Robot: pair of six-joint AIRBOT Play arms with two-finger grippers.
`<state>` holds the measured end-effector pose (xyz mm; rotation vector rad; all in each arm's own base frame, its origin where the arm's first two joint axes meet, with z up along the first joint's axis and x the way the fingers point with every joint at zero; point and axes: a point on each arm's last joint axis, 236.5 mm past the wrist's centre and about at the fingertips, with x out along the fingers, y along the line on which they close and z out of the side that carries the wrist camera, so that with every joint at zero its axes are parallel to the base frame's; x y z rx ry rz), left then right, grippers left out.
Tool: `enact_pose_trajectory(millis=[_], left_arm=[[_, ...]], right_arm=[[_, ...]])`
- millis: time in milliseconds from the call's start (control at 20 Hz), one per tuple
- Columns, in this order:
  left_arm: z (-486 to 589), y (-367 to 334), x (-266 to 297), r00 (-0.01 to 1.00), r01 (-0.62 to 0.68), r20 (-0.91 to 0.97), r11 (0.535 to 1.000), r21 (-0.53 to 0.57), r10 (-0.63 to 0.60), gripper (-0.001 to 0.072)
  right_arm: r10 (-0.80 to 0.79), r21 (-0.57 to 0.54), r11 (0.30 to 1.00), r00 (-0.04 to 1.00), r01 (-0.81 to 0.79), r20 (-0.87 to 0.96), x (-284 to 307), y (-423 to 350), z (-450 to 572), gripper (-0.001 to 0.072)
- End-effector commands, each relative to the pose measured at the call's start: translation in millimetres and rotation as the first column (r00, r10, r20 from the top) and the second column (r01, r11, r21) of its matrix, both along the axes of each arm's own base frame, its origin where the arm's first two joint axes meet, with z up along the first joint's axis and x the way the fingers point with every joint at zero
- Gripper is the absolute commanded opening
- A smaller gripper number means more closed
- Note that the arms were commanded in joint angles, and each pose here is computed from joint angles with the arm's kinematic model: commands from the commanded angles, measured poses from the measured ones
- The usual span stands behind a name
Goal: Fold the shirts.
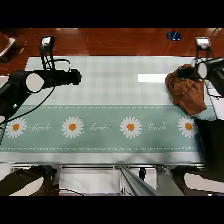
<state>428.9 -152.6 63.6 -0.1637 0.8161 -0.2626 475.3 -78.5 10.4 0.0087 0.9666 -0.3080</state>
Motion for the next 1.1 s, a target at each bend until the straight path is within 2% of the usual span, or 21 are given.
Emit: enact_pose_trajectory(millis=[0, 350, 400, 450, 500, 650, 800, 950, 1050], left_arm=[[-21, 1, -6, 0.997, 0.006, -0.074, 1.000, 0.021, -0.005, 0.0508], [-64, 2, -24, 0.973, 0.028, -0.230, 0.998, 0.058, -0.014, 0.0508], [-66, 3, -28, 0.969, 0.032, -0.248, 0.998, 0.062, -0.015, 0.0508], [-68, 4, -31, 0.964, 0.036, -0.264, 0.997, 0.068, -0.017, 0.0508], [-69, 10, -35, 0.961, 0.041, -0.277, 0.995, 0.088, -0.015, 0.0508], [-58, 53, -41, 0.949, 0.015, -0.312, 0.983, 0.185, 0.044, 0.0507], [-27, 86, -59, 0.944, -0.051, -0.312, 0.981, 0.189, 0.109, 0.0508], [-8, 68, -93, 0.967, -0.027, -0.247, 0.991, 0.134, 0.059, 0.0508], [-11, 52, -117, 0.978, -0.016, -0.208, 0.996, 0.091, 0.035, 0.0508]], right_arm=[[-0.140, 0.148, 0.977, 0.985, 0.154, -0.102, -15, -40, -50, 0.0408], [-0.163, 0.205, 0.952, 0.942, 0.229, -0.293, -41, -43, -120, 0.0396], [-0.149, 0.231, 0.946, 0.940, 0.226, -0.308, -43, -36, -125, 0.0304], [-0.109, 0.266, 0.944, 0.945, 0.196, -0.309, -42, -26, -125, 0.0109], [-0.056, 0.305, 0.941, 0.956, 0.147, -0.289, -36, -15, -119, 0.0026], [0.065, 0.355, 0.934, 0.993, -0.025, -0.103, 2, 6, -43, 0.0026], [0.148, 0.275, 0.939, 0.965, -0.206, 0.217, 39, 23, 101, 0.0026], [0.273, 0.100, 0.926, 0.828, -0.365, 0.490, 32, 65, 251, 0.0026], [0.359, -0.010, 0.897, 0.714, -0.443, 0.601, 8, 101, 327, 0.0025]])
